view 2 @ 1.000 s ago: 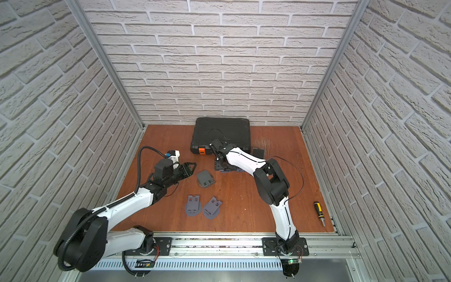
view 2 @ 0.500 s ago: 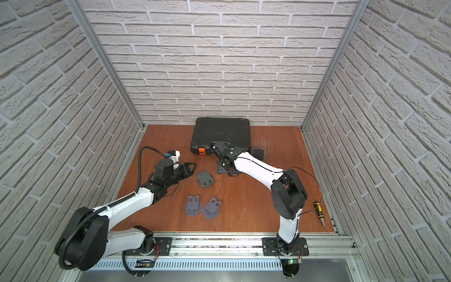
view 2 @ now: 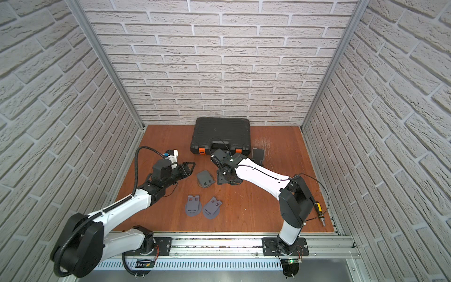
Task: Open the phone stand
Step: Place the phone stand at the center of the board.
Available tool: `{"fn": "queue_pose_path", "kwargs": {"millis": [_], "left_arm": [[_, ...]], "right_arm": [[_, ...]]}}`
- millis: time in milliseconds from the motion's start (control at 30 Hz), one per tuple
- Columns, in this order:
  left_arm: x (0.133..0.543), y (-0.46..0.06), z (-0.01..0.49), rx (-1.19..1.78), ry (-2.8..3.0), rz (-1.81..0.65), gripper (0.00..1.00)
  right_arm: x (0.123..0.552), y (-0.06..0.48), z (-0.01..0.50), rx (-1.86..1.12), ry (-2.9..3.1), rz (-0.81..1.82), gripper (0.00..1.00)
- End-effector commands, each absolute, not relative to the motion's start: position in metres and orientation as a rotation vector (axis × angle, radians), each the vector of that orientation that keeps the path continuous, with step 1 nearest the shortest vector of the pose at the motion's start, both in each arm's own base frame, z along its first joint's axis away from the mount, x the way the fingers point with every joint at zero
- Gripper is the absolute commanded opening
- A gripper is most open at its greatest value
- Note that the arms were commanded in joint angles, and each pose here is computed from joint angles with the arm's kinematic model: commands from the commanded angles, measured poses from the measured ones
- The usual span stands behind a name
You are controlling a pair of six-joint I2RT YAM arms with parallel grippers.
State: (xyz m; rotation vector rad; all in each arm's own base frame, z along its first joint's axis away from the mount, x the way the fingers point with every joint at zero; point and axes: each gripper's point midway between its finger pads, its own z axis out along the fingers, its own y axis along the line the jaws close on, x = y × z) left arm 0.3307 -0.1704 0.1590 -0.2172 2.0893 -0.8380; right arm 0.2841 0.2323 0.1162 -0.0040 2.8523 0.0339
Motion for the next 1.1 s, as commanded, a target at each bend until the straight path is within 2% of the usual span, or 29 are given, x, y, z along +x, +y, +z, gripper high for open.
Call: {"fn": "queue_pose_path", "kwargs": {"millis": [0, 267, 333, 433, 500, 767, 1067], "left_arm": [[0.33, -0.161, 0.167, -0.217, 2.051, -0.796, 0.54], [0.321, -0.154, 0.163, -0.232, 2.05, -0.779, 0.54], [0.319, -0.151, 0.164, -0.237, 2.046, -0.773, 0.54], [0.317, -0.15, 0.163, -0.239, 2.046, -0.767, 0.54], [0.316, -0.149, 0.164, -0.237, 2.047, -0.763, 0.54], [0.313, -0.143, 0.162, -0.264, 2.038, -0.753, 0.54], [0.312, -0.141, 0.161, -0.278, 2.037, -0.742, 0.54]], "right_arm": [[0.252, 0.234, 0.121, -0.006, 2.917, 0.034, 0.76], [0.221, 0.263, 0.094, -0.14, 2.985, 0.049, 0.74], [0.218, 0.272, 0.086, -0.225, 2.997, 0.059, 0.66], [0.215, 0.285, 0.076, -0.346, 3.018, 0.112, 0.46], [0.213, 0.291, 0.072, -0.424, 3.024, 0.141, 0.4], [0.222, 0.299, 0.063, -0.604, 3.017, 0.096, 0.35], [0.232, 0.304, 0.054, -0.659, 3.019, 0.079, 0.32]]}}
